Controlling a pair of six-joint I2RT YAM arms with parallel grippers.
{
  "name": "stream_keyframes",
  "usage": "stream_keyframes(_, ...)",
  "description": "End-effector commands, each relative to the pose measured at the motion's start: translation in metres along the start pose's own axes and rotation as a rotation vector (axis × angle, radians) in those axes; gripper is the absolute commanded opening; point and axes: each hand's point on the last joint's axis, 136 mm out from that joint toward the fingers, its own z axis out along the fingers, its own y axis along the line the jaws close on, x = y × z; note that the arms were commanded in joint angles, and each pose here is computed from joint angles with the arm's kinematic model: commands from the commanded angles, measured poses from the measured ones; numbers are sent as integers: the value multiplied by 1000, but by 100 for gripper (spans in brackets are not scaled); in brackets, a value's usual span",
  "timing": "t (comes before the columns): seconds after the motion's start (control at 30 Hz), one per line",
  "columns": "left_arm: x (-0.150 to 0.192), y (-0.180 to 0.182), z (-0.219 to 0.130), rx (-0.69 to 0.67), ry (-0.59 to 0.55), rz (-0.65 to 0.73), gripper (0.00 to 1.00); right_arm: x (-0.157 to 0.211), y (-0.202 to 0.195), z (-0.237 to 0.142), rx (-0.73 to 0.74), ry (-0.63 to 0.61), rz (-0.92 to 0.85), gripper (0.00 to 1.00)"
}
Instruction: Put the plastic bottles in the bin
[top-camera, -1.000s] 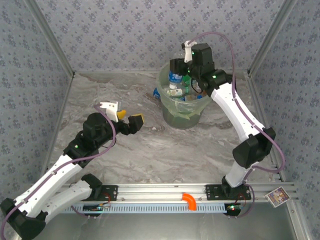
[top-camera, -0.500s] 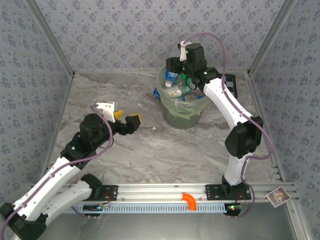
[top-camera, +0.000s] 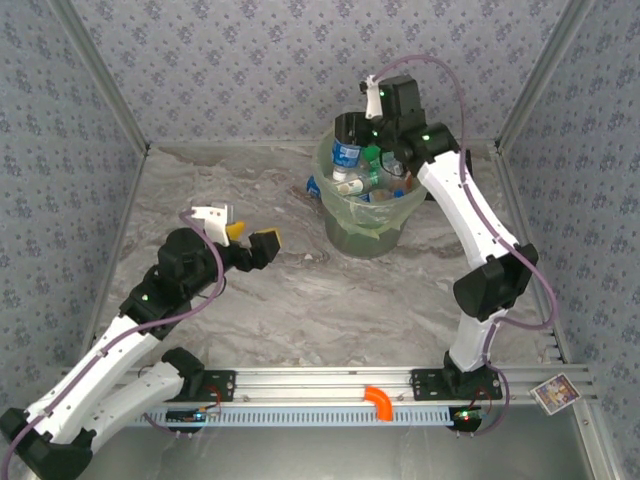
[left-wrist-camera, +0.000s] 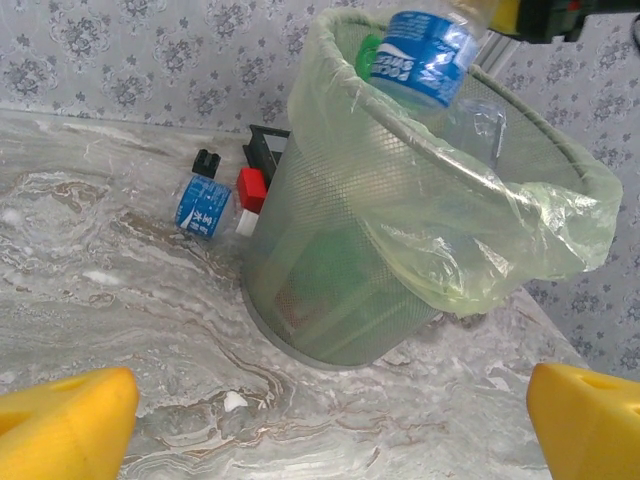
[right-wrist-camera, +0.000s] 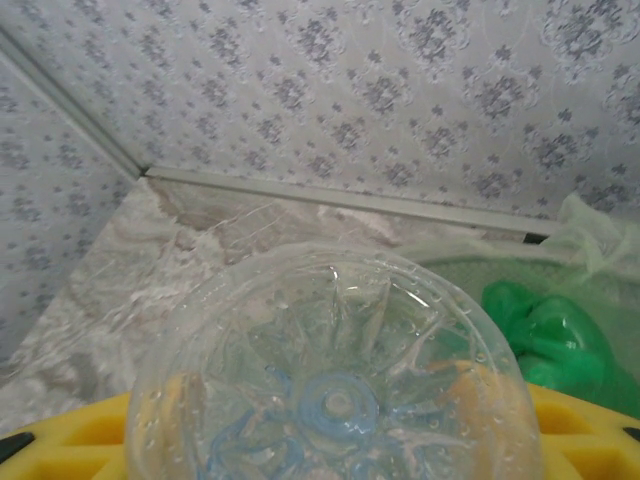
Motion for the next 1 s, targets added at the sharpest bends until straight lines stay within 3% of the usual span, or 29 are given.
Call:
stream_keyframes(0.0,0,0,-3,12,-7,7,99,13,13,-40,-69,125,62,58)
stream_keyframes(0.37,7,-2,1,46,4,17,99,55,3,-40,-75,360,132,57)
stream_keyframes(0.63,7,-5,-2,63,4,17,99,67,-8,-14,-32,430,123,57)
stream_keyframes(0.7,6,-6,-4,64,-1,16,99,69,-9,-7,-23,438,108,65)
stream_keyframes(0.73,6,-5,-4,64,-1,15,99,69,-7,-6,-24,438,96,78)
stream_keyframes(0.77,7,-5,-5,63,-1,14,99,69,-5,-5,-24,439,85,100)
stream_keyframes(0.97,6,-4,-8,54,-1,13,99,46,1,-22,-1,340,36,100)
